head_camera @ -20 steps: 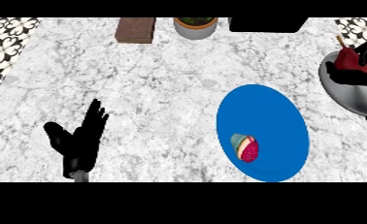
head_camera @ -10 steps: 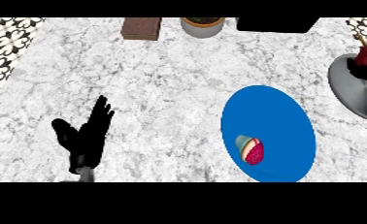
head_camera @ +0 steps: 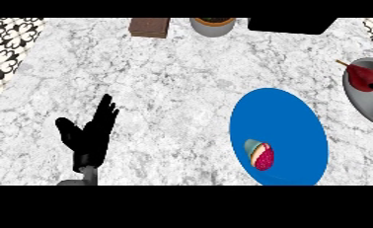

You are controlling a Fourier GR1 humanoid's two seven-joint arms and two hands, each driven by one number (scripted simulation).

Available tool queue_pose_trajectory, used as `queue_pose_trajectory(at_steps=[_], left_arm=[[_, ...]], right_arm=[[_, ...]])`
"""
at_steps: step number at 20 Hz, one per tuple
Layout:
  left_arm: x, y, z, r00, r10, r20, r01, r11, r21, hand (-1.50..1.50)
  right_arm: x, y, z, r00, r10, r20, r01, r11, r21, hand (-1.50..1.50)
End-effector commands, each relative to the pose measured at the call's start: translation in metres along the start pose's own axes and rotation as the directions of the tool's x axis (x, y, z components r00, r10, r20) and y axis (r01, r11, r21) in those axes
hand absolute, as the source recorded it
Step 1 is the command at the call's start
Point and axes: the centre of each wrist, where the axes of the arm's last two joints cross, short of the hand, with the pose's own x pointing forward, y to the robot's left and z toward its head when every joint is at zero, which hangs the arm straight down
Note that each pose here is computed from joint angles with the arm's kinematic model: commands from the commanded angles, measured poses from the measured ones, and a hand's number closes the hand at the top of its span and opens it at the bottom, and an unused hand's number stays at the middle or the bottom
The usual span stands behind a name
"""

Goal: Pick the pear from the plate and place it in the pan

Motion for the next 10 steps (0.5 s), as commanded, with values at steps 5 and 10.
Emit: queue_pose_trajectory(at_steps=[5,10], left_arm=[[-0.001,0.003,-0.002,1.000,-0.001,0.002,0.001,1.000,-0.010,0.00],[0.002,0.006,0.001,1.000,0.020,0.000,-0.020,0.999,0.027,0.00]], right_arm=[[0.008,0.008,-0.002,0.971,-0.229,0.071,0.230,0.973,-0.010,-1.50],[0.011,-0.003,-0.009,0.813,-0.574,0.092,0.578,0.816,-0.019,-1.50]])
